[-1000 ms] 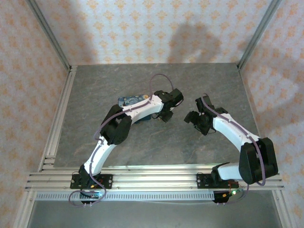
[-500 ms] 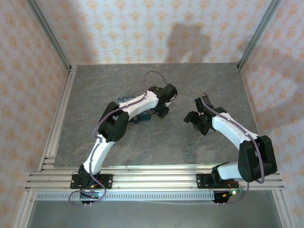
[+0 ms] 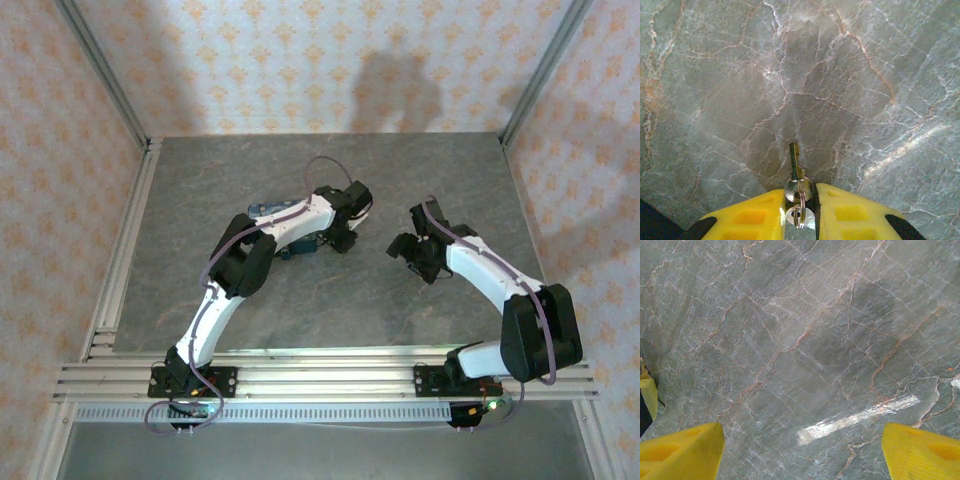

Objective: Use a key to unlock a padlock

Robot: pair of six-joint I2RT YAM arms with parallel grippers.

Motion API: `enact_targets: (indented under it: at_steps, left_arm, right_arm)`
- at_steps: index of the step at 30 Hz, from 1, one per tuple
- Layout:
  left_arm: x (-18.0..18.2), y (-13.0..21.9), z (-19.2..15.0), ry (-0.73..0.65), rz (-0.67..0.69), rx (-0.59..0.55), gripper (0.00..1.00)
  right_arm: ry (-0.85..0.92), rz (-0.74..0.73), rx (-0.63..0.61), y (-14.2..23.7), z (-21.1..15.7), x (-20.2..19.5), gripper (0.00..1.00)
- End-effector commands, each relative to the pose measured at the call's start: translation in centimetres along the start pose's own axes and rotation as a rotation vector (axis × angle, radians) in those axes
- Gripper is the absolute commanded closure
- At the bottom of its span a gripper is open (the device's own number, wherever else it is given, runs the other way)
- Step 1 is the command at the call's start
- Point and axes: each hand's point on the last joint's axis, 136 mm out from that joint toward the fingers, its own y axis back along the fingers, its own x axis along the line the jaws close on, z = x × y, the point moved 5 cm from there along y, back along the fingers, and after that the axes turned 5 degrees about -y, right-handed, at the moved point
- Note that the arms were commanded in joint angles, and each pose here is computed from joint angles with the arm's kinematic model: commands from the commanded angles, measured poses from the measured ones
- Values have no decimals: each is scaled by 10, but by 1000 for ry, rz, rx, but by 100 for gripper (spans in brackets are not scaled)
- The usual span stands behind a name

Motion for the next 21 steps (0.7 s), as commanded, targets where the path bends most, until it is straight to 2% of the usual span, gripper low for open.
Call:
enact_targets:
  at_steps: [1,5,7,21]
  left_arm:
    - [4,-19,-11,-15,1,40,82]
    - [3,-21,-13,-28,-7,31,90]
    - [3,-20,-14,-33,-12,20,99]
    - [4,5,-16,-44,-90,-97,100]
  right_arm:
    - [-16,9,-22,5,5,4,18]
    - [-18,14,-26,6,5,4,18]
    - [-20,15,-29,7,5,3,18]
    - [-62,89,-28,7,-2,2,19]
